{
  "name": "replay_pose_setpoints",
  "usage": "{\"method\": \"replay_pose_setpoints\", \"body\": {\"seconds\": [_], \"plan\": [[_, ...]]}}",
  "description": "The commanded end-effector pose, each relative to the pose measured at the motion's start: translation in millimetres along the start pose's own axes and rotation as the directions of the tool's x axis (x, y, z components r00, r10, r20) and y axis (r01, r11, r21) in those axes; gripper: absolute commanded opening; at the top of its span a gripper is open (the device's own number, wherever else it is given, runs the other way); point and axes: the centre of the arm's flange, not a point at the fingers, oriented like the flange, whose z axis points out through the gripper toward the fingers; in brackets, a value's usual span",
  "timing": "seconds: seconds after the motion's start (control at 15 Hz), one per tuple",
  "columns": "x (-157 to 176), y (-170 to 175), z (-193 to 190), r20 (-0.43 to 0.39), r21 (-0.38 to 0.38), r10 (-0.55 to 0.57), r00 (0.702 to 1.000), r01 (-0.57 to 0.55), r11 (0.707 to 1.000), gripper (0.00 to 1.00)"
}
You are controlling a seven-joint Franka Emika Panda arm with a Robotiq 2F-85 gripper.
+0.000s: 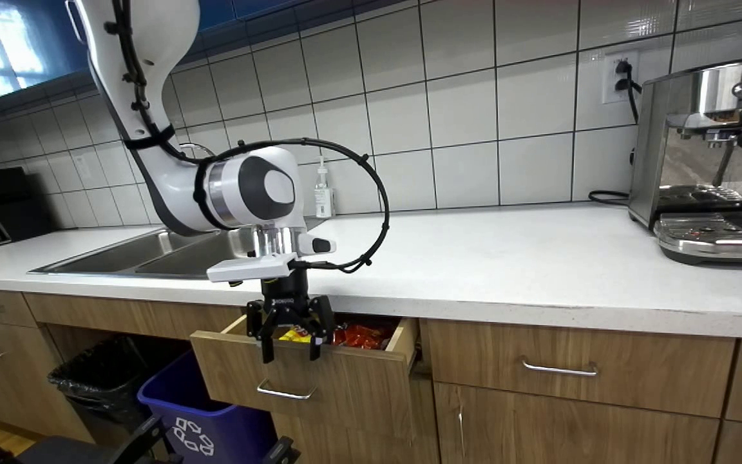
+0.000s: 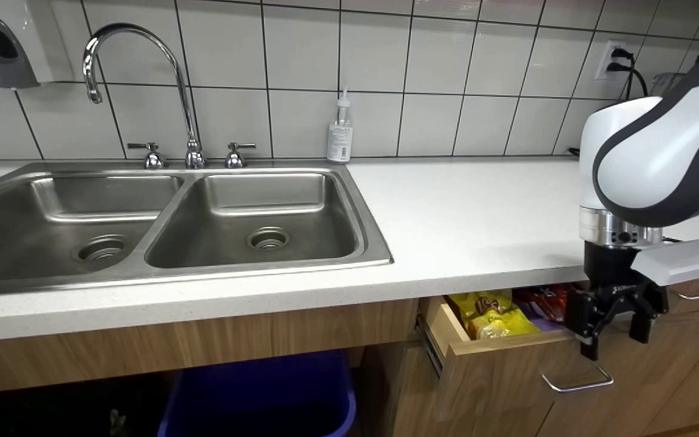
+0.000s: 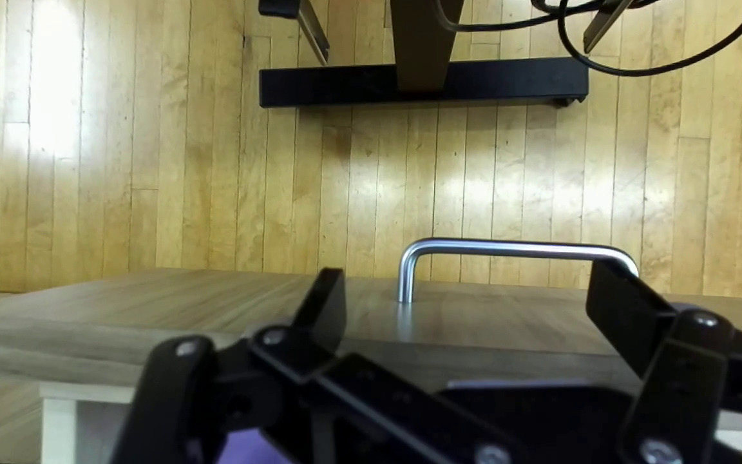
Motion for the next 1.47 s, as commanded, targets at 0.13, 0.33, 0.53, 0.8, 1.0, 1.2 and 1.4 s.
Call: {"method": "replay_pose_setpoints", "body": {"seconds": [0.13,0.33,0.53,0.8,1.0,1.2,1.4], "plan": [[34,9,1,-0.053,-0.021,0.025,0.998,-0.026,0.999,1.0],[42,10,0,-0.06,-0.022,0.036,0.998,-0.037,0.999,1.0],[49,12,-2,-0.068,-0.022,0.047,0.997,-0.049,0.999,1.0],[59,13,-7,-0.083,-0.019,0.051,0.995,-0.053,0.998,1.0],[65,13,-10,-0.093,-0.018,0.051,0.994,-0.053,0.998,1.0],[70,13,-13,-0.103,-0.015,0.055,0.993,-0.057,0.998,1.0],[74,14,-16,-0.111,-0.012,0.06,0.992,-0.062,0.998,1.0]]}}
